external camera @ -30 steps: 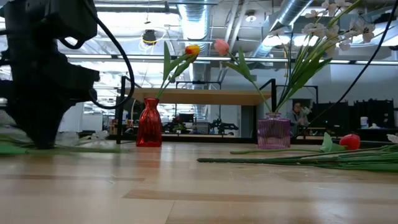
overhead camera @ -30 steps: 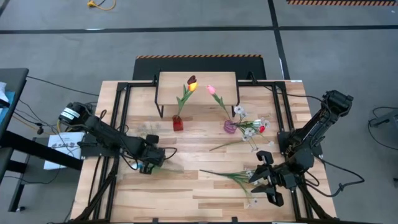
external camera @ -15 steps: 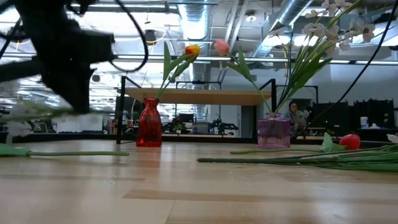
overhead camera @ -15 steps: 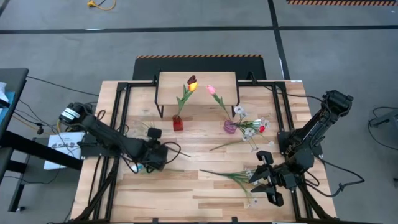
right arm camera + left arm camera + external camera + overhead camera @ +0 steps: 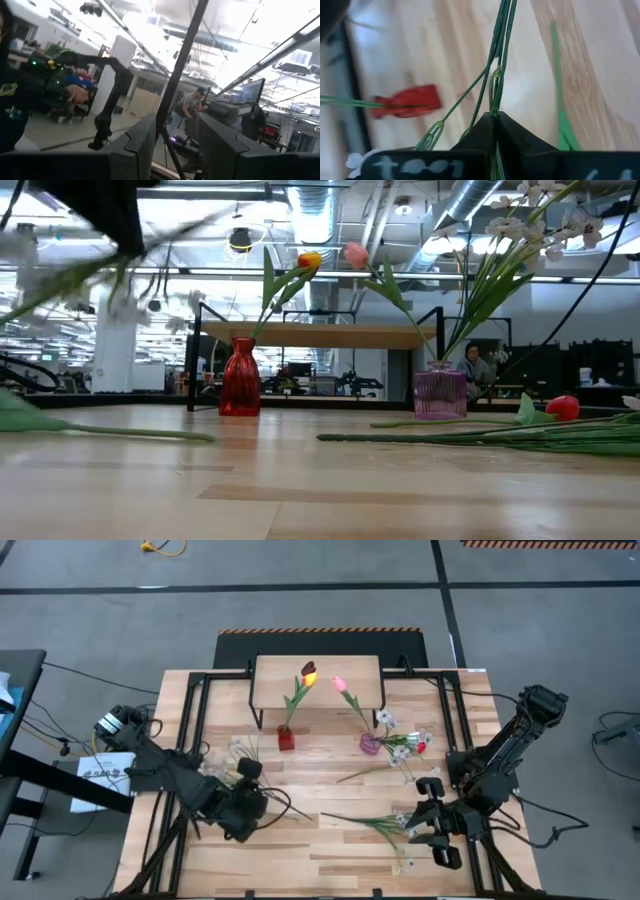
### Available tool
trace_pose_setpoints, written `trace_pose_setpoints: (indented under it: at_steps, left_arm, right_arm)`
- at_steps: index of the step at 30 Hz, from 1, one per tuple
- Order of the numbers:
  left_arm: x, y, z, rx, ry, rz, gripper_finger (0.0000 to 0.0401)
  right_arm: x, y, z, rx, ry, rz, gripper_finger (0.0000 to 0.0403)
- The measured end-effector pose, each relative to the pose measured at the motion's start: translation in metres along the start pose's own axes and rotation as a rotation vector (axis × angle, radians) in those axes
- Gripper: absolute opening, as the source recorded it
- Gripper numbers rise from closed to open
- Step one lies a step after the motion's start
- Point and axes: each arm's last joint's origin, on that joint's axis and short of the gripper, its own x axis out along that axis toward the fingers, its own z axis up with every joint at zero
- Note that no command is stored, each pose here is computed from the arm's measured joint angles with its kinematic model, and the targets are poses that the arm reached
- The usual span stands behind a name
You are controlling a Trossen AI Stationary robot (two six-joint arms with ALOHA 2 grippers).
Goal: Pick and place flowers into a vace then onto a shelf
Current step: Put the left white flowers into the pink vase
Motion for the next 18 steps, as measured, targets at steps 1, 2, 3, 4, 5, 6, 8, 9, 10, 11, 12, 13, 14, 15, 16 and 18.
trace_pose_setpoints:
  at_steps: [1, 2, 3, 4, 5, 6, 8, 9, 10, 11, 12, 13, 14, 15, 16, 18]
  left_arm:
    - [-0.008, 0.001, 0.002, 0.006, -0.013, 0.023, 0.0000]
    - [-0.016, 0.003, 0.005, 0.010, -0.030, 0.052, 0.0000]
    - [-0.024, 0.005, 0.007, 0.015, -0.050, 0.089, 0.0000]
    - [-0.032, 0.007, 0.009, 0.019, -0.075, 0.132, 0.0000]
    - [-0.041, 0.009, 0.012, 0.020, -0.102, 0.176, 0.0000]
    - [-0.049, 0.012, 0.014, 0.018, -0.132, 0.216, 0.0000]
    - [-0.063, 0.017, 0.019, 0.027, -0.179, 0.273, 0.0000]
    - [-0.069, 0.020, 0.021, 0.029, -0.197, 0.292, 0.0000]
    - [-0.074, 0.022, 0.023, 0.037, -0.213, 0.306, 0.0000]
    - [-0.079, 0.025, 0.025, 0.044, -0.228, 0.320, 0.0000]
    - [-0.084, 0.028, 0.027, 0.052, -0.239, 0.330, 0.0000]
    - [-0.087, 0.030, 0.028, 0.061, -0.247, 0.337, 0.0000]
    - [-0.091, 0.032, 0.029, 0.073, -0.253, 0.346, 0.0000]
    - [-0.092, 0.033, 0.029, 0.095, -0.253, 0.358, 0.0000]
    - [-0.093, 0.034, 0.029, 0.123, -0.247, 0.372, 0.0000]
    - [-0.094, 0.036, 0.028, 0.189, -0.226, 0.414, 0.0000]
  right_arm:
    - [0.000, -0.001, 0.001, 0.003, -0.009, -0.008, 0.0132]
    - [0.001, -0.002, 0.002, -0.005, -0.012, -0.016, 0.0133]
    - [0.002, -0.003, 0.003, -0.013, -0.014, -0.024, 0.0134]
    - [0.004, -0.003, 0.005, -0.016, -0.015, -0.030, 0.0134]
    - [0.005, -0.004, 0.006, -0.024, -0.016, -0.035, 0.0134]
    - [0.007, -0.005, 0.007, -0.035, -0.015, -0.038, 0.0134]
    - [0.011, -0.007, 0.008, -0.049, -0.003, -0.046, 0.0134]
    - [0.013, -0.008, 0.009, -0.054, 0.008, -0.054, 0.0133]
    - [0.015, -0.009, 0.010, -0.058, 0.016, -0.061, 0.0133]
    - [0.017, -0.010, 0.011, -0.060, 0.019, -0.065, 0.0133]
    - [0.018, -0.011, 0.011, -0.062, 0.023, -0.066, 0.0133]
    - [0.020, -0.011, 0.012, -0.064, 0.027, -0.066, 0.0133]
    - [0.021, -0.012, 0.012, -0.065, 0.030, -0.069, 0.0133]
    - [0.022, -0.013, 0.012, -0.066, 0.030, -0.073, 0.0134]
    - [0.022, -0.014, 0.013, -0.066, 0.030, -0.077, 0.0134]
    - [0.024, -0.016, 0.012, -0.061, 0.031, -0.085, 0.0134]
